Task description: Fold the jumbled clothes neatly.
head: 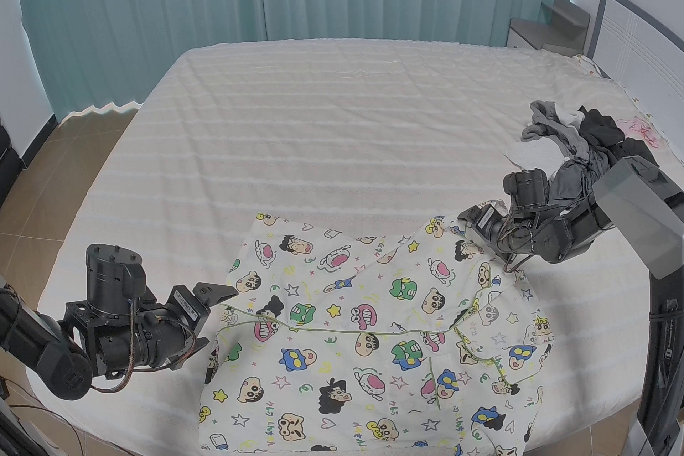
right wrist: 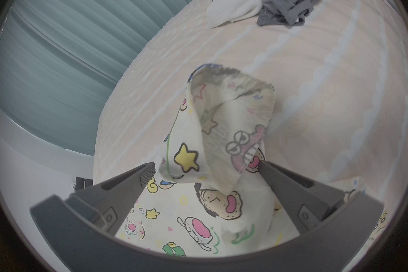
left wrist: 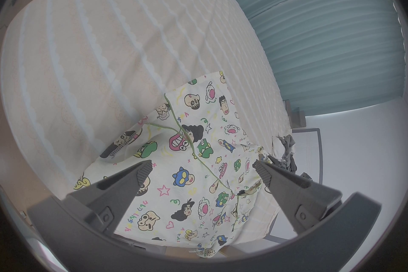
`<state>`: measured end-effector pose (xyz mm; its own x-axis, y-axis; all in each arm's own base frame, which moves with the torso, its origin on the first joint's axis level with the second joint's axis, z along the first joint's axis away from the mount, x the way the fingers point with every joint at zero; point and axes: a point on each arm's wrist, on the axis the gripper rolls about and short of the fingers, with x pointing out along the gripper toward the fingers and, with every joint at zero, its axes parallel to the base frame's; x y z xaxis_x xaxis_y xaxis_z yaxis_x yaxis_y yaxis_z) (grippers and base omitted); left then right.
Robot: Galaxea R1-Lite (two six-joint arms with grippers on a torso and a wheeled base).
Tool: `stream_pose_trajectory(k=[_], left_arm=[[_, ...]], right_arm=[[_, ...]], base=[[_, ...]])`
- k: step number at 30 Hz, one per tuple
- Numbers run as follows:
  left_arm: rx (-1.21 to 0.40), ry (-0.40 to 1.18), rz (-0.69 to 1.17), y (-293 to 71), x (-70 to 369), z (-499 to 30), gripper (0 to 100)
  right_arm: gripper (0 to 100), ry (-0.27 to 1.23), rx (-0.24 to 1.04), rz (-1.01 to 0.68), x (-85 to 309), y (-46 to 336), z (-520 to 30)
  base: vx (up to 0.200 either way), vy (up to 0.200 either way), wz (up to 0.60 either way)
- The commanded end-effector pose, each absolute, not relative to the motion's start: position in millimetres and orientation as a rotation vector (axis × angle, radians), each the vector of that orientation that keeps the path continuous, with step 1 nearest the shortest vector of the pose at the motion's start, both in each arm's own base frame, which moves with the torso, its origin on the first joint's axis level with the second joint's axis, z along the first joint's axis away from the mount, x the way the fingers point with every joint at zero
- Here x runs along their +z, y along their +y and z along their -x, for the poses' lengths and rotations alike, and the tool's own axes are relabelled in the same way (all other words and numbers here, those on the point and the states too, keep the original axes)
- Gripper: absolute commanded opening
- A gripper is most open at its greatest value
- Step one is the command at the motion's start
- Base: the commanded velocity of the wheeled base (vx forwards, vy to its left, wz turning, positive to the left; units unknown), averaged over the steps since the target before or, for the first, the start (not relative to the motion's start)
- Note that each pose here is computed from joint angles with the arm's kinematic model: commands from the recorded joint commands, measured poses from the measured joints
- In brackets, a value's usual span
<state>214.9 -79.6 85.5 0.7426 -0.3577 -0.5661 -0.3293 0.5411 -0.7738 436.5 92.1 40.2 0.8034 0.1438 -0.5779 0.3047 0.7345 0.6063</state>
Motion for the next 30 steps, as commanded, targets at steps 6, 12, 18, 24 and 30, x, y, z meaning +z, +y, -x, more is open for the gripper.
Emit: stream_pose_trajectory(k=[6, 12, 18, 24, 30], left_arm=[[-0.008, 0.784, 1.022, -80, 81, -217, 100], [-0.008, 0.782, 1.021, -80, 81, -217, 100], [-0.006, 0.783, 1.022, -80, 81, -217, 100], [-0.003, 0.789, 1.021, -80, 80, -217, 100], [-0.002, 0.790, 1.020, -81, 79, -217, 100]], right_arm=[[100, 0.633, -0.084, -0.752, 33, 100, -450], [100, 0.517, -0.080, -0.768, 44, 104, -476], [100, 0.355, -0.032, -0.794, 72, 107, -492], [100, 0.264, 0.006, -0.807, 93, 110, -507], [100, 0.246, -0.013, -0.806, 95, 108, -511]], base=[[0.000, 0.000, 0.00], [0.000, 0.000, 0.00], [0.000, 0.000, 0.00], [0.000, 0.000, 0.00], [0.000, 0.000, 0.00]])
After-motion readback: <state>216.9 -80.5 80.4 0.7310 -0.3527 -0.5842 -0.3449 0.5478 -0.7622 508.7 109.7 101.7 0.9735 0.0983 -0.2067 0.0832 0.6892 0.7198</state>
